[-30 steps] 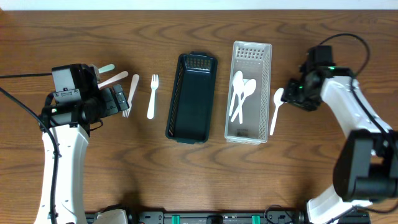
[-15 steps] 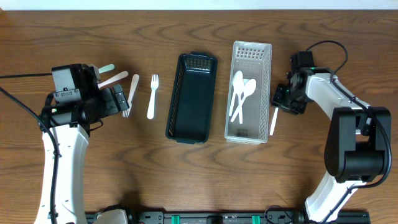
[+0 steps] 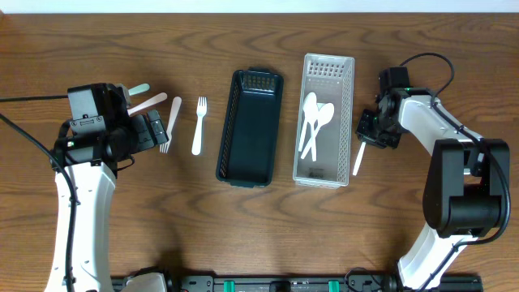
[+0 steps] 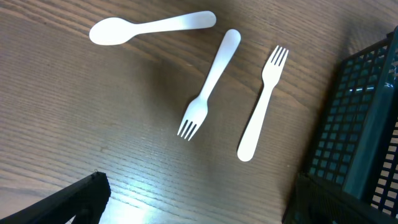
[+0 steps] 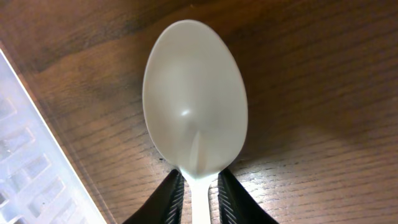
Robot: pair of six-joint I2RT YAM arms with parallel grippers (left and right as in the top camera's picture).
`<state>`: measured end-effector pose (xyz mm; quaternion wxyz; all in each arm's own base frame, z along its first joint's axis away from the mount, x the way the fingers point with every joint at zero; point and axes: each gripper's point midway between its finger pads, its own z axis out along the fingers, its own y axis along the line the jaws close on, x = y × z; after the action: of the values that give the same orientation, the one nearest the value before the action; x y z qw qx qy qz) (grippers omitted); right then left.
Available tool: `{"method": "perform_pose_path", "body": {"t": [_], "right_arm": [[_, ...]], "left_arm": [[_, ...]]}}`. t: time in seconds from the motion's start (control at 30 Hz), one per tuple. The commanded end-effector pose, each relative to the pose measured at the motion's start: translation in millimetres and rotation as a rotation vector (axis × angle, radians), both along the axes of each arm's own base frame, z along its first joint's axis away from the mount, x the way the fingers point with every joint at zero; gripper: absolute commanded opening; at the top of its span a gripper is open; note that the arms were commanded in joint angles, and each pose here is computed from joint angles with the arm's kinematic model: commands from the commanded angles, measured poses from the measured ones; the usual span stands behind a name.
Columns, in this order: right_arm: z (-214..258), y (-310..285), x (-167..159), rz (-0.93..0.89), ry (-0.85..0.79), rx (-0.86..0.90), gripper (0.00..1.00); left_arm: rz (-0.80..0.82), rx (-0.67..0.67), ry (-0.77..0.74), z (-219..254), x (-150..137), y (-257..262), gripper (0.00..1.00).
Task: Pack container
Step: 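Grasp the last white spoon beside the clear basket, then place the spoon in the clear basket and lift the right arm away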
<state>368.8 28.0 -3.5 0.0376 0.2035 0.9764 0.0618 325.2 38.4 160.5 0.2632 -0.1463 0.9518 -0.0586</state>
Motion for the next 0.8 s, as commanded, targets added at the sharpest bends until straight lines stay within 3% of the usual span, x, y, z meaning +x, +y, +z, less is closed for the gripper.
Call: {"method": "perform_pose_path", "body": {"t": [0.0, 0.17, 0.37, 0.57, 0.77], "right_arm": [[-9.3, -5.7, -5.4, 0.008, 0.034, -0.013, 0.15], [22.8, -11.7, 6.2, 0.037, -0.061, -0.031, 0.11], [115.7, -10.3, 22.7, 0.067, -0.318, -0.041, 0.06], [200.3, 17.8, 11.0, 0.132, -0.547, 0.004, 0.04], [193.4, 61.5, 3.1, 0.229, -0.535, 0.029, 0.04]], "left_arm": [[-0.010, 0.005, -0.018, 6.4, 3.8, 1.1, 0.98], [-0.010, 0.005, -0.018, 6.4, 3.8, 1.1, 0.98], [-0.010, 0.005, -0.018, 6.4, 3.8, 1.1, 0.98], [-0.010, 0.005, -0.018, 6.4, 3.8, 1.1, 0.98], [-0.010, 0.005, -0.017, 6.4, 3.8, 1.1, 0.98]]}}
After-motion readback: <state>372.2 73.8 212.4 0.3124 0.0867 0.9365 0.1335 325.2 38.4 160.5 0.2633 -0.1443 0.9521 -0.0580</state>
